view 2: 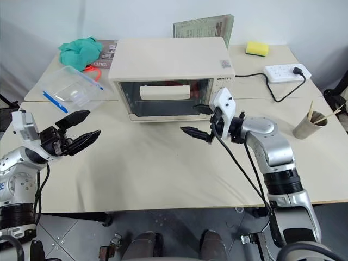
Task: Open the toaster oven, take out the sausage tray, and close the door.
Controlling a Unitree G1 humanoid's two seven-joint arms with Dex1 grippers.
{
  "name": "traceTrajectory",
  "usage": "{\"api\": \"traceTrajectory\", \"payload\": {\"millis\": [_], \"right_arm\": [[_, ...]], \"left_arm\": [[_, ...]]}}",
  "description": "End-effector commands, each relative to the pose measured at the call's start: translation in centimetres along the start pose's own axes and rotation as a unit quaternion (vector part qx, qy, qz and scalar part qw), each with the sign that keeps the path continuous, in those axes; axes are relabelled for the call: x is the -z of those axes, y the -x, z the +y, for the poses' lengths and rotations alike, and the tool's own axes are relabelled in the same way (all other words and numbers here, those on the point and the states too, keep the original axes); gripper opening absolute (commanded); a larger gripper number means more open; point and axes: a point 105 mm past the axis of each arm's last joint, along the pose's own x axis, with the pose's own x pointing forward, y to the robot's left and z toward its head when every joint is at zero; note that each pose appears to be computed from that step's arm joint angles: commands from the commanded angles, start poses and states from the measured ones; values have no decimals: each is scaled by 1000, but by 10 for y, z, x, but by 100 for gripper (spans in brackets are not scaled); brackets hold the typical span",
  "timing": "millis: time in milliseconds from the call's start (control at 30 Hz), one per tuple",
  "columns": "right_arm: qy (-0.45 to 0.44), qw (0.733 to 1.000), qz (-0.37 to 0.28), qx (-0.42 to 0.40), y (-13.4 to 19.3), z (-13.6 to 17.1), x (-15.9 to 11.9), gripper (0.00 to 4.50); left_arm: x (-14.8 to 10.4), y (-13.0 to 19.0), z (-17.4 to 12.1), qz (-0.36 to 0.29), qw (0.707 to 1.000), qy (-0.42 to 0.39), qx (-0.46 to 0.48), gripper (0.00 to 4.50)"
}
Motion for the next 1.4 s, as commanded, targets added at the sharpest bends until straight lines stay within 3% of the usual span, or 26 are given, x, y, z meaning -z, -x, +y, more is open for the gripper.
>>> {"api": "traceTrajectory", "payload": {"millis": [33, 333, 700, 1000, 1400], "right_arm": [[33, 999, -30, -5, -7, -15, -21, 450], [22, 991, -105, -79, -22, -7, -56, 450], [5, 993, -82, -85, -27, 1, -36, 450], [-59, 987, -149, -18, -40, -2, -38, 450], [-83, 982, -163, -52, -32, 22, -45, 450]], "left_arm": [[-8, 5, -2, -1, 1000, -10, 15, 447], [-9, 4, 3, -3, 1000, -19, 5, 447], [-8, 4, 8, -3, 1000, -25, -8, 447], [-7, 1, 9, -6, 1000, -28, -11, 447], [-8, -1, 11, -3, 999, -31, -18, 447]]}}
